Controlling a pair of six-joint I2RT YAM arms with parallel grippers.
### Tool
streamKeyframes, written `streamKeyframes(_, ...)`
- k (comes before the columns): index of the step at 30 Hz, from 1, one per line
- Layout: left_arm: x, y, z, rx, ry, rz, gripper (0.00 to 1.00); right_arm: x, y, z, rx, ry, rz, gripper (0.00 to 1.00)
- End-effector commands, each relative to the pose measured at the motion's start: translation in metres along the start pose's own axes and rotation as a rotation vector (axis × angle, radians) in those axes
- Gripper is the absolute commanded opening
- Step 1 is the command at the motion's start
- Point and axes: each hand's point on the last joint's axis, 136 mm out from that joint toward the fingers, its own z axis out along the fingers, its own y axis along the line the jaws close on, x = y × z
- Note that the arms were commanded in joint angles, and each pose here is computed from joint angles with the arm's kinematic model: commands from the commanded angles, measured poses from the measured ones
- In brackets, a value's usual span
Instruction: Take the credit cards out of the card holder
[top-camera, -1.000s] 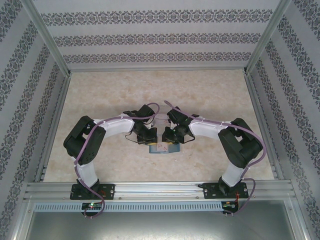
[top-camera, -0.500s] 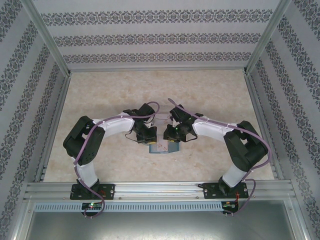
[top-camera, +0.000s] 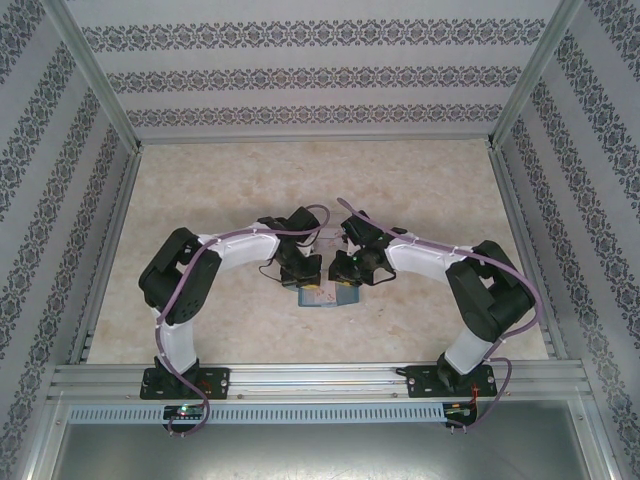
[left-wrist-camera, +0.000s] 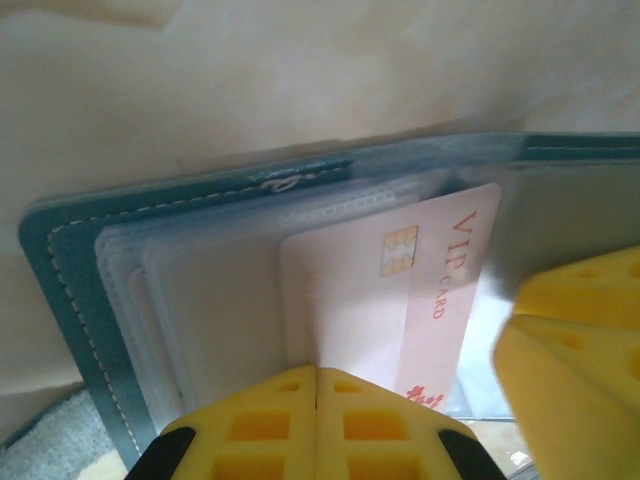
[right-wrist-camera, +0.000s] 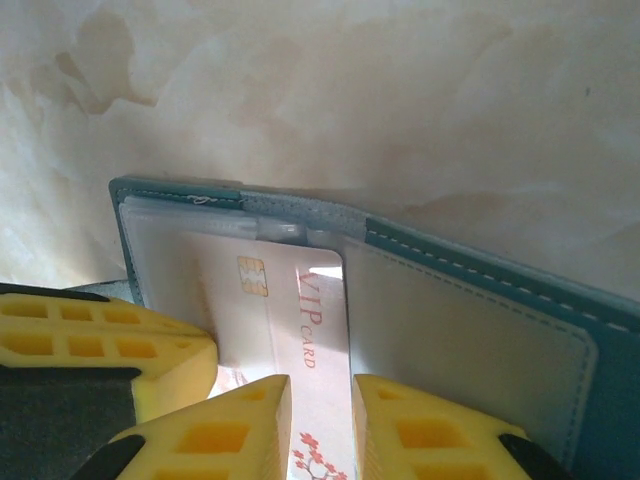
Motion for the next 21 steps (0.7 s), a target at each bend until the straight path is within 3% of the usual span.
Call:
streamKeyframes(1, 0.011, 0.017, 0.008, -0.076, 0.046, -0.002, 0.04, 0.004, -0.007, 0.007, 0.007, 0.030, 0.012, 0.25)
streamKeyframes(21, 0.014, 0.022, 0.014, -0.087, 0.063, -0.010, 0.04, 0.009, -0.003, 0.023, -0.071, 0.076, 0.014, 0.26)
